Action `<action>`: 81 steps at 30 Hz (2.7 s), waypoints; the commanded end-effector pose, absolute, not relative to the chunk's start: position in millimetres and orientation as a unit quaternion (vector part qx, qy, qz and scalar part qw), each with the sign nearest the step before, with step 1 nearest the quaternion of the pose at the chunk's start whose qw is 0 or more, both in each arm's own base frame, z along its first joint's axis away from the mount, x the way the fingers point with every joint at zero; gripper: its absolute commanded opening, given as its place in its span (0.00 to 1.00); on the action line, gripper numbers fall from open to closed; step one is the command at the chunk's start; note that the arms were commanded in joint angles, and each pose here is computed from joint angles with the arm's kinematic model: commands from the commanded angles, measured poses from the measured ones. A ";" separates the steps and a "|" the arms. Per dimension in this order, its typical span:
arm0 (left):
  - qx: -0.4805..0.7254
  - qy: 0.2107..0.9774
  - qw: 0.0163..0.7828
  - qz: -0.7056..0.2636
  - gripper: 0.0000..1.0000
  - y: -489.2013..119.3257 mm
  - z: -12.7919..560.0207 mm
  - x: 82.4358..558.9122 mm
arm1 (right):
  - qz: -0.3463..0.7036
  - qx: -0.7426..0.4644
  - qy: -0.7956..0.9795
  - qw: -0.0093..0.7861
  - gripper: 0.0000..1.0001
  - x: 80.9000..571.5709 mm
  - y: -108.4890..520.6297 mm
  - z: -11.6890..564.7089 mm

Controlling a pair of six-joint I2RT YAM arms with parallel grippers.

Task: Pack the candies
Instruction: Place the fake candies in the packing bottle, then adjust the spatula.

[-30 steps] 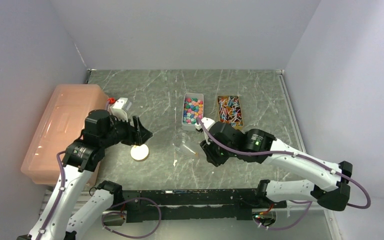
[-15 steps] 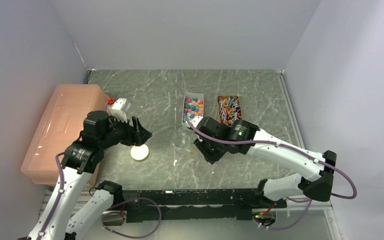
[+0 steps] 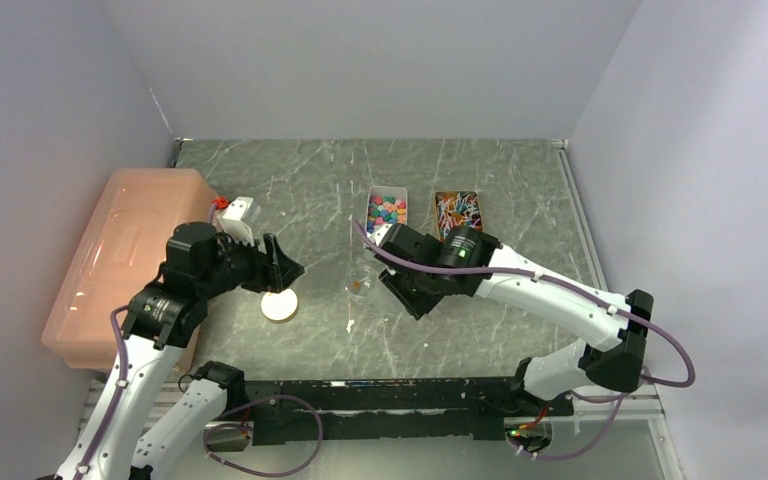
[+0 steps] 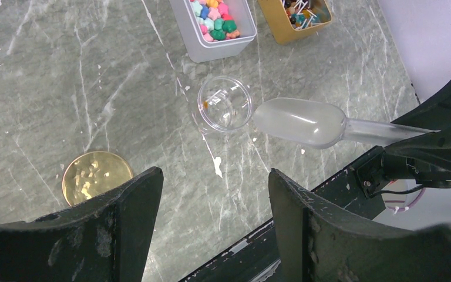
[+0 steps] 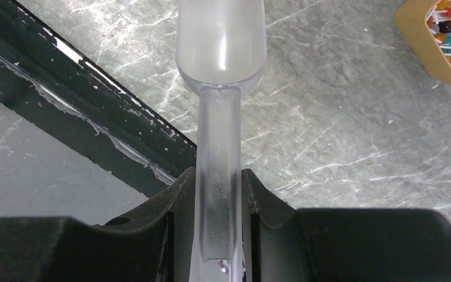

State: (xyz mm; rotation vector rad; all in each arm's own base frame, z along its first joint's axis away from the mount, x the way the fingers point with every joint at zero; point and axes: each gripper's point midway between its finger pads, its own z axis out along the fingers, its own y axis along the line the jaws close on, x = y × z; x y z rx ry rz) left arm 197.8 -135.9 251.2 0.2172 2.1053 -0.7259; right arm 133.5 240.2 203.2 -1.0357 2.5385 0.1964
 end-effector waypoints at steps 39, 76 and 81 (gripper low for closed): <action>0.071 0.803 0.175 -0.566 0.66 -216.6 284.0 157.3 | 0.315 -0.512 0.617 0.508 0.00 99.0 257.5 292.7; 0.075 0.795 0.160 -0.581 0.03 -217.7 276.9 146.6 | 0.287 -0.543 0.595 0.519 0.33 117.1 293.9 300.7; 0.075 0.795 0.158 -0.581 0.03 -217.4 275.4 145.1 | 0.299 -0.547 0.585 0.519 0.40 116.7 307.1 300.9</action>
